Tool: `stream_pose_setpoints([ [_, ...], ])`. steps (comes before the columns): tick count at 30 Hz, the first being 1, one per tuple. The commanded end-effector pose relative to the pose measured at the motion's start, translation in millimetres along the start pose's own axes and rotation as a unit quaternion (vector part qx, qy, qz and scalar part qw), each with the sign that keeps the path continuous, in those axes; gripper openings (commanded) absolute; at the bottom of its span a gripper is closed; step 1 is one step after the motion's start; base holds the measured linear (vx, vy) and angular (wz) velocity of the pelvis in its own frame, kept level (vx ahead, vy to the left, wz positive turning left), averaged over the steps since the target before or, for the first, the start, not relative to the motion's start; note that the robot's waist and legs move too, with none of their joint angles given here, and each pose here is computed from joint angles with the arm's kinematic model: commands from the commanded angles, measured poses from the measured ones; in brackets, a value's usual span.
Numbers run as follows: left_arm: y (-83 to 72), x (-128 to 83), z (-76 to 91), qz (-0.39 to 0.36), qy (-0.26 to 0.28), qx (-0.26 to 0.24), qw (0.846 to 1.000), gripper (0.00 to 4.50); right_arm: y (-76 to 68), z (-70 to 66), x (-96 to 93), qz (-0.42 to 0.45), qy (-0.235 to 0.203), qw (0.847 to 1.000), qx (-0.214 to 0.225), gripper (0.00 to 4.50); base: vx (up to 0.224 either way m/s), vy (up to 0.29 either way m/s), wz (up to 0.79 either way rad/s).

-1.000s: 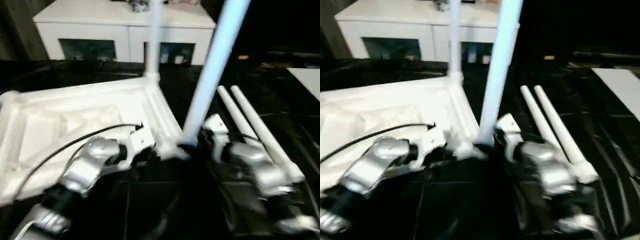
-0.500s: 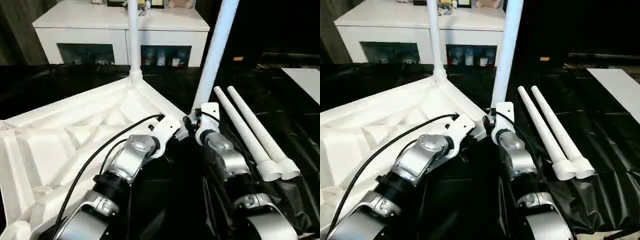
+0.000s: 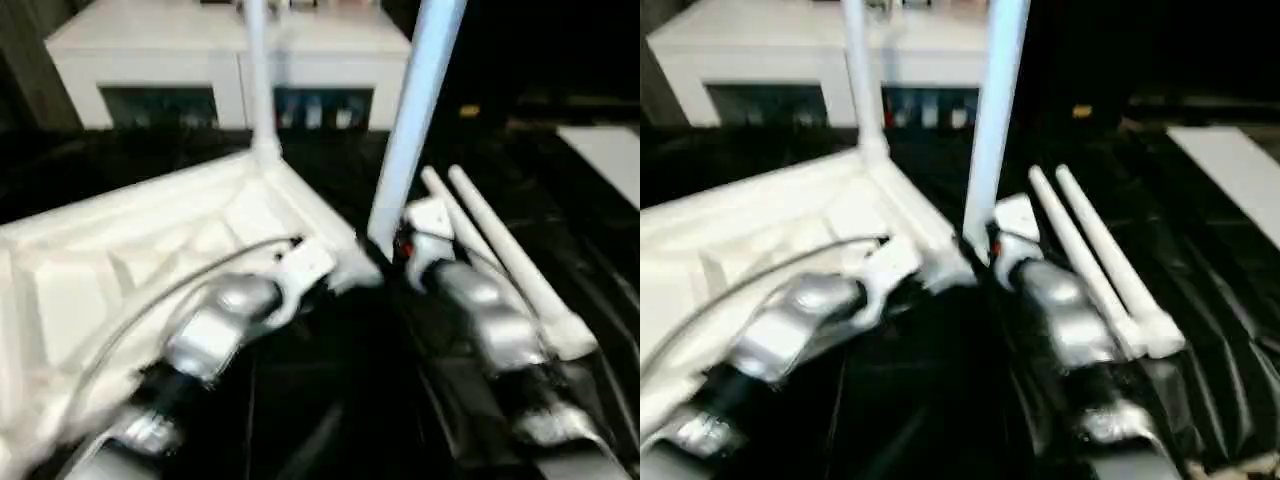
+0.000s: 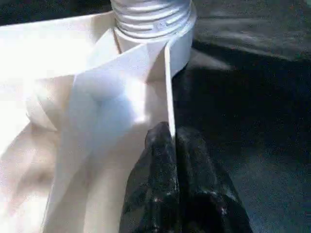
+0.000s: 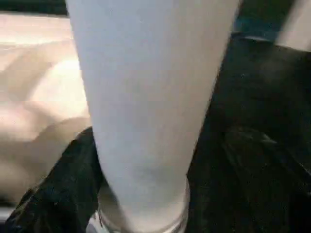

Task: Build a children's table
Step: Rotate leg to tighten

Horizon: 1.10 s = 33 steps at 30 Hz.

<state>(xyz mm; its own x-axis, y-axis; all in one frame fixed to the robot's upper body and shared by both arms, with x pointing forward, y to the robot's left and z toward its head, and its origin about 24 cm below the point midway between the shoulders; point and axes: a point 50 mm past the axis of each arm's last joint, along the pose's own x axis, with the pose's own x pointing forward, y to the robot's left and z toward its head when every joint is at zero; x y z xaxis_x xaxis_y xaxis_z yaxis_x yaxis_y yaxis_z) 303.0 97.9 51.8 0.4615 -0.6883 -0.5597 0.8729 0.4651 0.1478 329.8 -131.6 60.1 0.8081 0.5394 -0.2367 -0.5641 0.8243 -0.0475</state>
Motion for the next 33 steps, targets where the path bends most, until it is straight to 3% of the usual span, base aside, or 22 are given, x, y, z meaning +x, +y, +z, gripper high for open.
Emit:
stream_pose_setpoints([
  [1, -10.1, -6, -5.2, -0.067, -0.016, 0.025, 0.997, 0.00, -0.1, -4.9, -13.6, 0.078, 0.021, 0.996, -0.029, 4.06, 0.054, -0.008, 0.05],
  [4, -15.8, -16, -6.3, -0.126, -0.038, 0.038, 0.991, 0.00, 1.3, -9.9, -28.4, 0.158, 0.036, 0.986, -0.037, 4.06, 0.054, -0.006, 0.03],
  [9, -10.2, -19, -5.4, -0.129, -0.027, 0.042, 0.990, 0.00, 5.1, -9.1, -39.2, 0.240, 0.049, 0.969, -0.033, 4.06, 0.010, -0.001, 0.00],
  [15, -5.3, -20, -3.9, -0.123, -0.026, 0.053, 0.991, 0.00, 1.1, -10.6, -36.7, 0.236, 0.060, 0.969, -0.036, 4.06, 0.000, 0.000, 0.00],
  [28, -2.8, -22, -6.1, -0.126, -0.026, 0.054, 0.990, 0.00, 1.6, -21.4, -38.5, 0.253, 0.085, 0.963, -0.031, 2.89, 0.000, 0.000, 0.00],
  [33, -2.5, -22, -6.3, -0.127, -0.026, 0.054, 0.990, 0.00, 1.3, -23.9, -38.8, 0.252, 0.091, 0.963, -0.033, 2.69, 0.000, 0.000, 0.00],
])
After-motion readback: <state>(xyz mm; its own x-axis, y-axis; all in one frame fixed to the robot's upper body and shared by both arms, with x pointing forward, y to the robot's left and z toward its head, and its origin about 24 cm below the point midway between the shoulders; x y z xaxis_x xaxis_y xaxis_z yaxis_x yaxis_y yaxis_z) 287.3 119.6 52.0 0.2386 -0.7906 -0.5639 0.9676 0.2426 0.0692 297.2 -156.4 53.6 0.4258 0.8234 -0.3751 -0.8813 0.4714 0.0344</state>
